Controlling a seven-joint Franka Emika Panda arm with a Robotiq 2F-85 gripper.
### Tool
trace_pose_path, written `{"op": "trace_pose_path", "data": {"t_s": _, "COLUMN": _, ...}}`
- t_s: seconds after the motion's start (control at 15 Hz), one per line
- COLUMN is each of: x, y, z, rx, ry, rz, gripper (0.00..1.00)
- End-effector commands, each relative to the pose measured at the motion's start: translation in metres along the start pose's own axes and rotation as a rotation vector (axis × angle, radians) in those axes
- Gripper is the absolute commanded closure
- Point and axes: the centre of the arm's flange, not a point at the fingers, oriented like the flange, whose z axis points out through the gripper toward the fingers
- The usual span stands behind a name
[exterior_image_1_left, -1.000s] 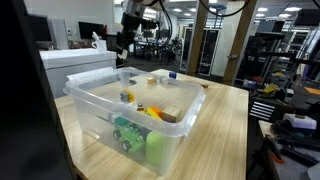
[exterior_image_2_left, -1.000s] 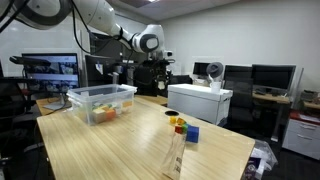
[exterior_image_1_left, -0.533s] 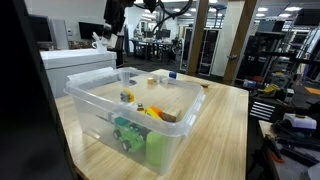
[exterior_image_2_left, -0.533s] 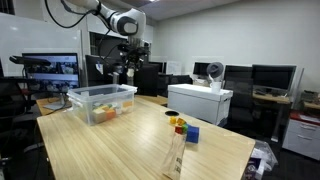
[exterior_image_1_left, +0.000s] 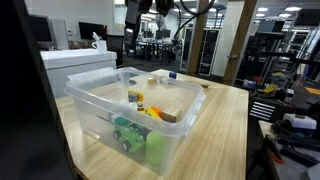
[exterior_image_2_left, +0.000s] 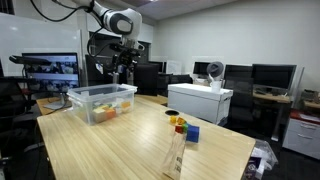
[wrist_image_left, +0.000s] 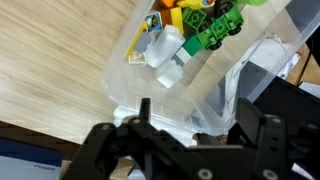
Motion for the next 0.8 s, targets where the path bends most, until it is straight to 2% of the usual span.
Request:
{"op": "trace_pose_path", "data": {"t_s": 0.0, "x": -0.006, "y": 0.045, "z": 0.005, "rx": -0.082, "ry": 0.011, "rz": 0.062, "gripper": 0.00}}
{"op": "trace_pose_path", "data": {"t_s": 0.33, "x": -0.032, "y": 0.178, "z": 0.018, "rx": -0.320, "ry": 0.069, "rz": 0.256, "gripper": 0.00}}
{"op": "trace_pose_path", "data": {"t_s": 0.47, "x": -0.056, "y": 0.234, "z": 0.052, "rx": -0.412, "ry": 0.049, "rz": 0.349, "gripper": 0.00}}
{"op": "trace_pose_path", "data": {"t_s": 0.73, "x": -0.067, "y": 0.271, "z": 0.095, "rx": -0.477, "ry": -0.006, "rz": 0.421, "gripper": 0.00}}
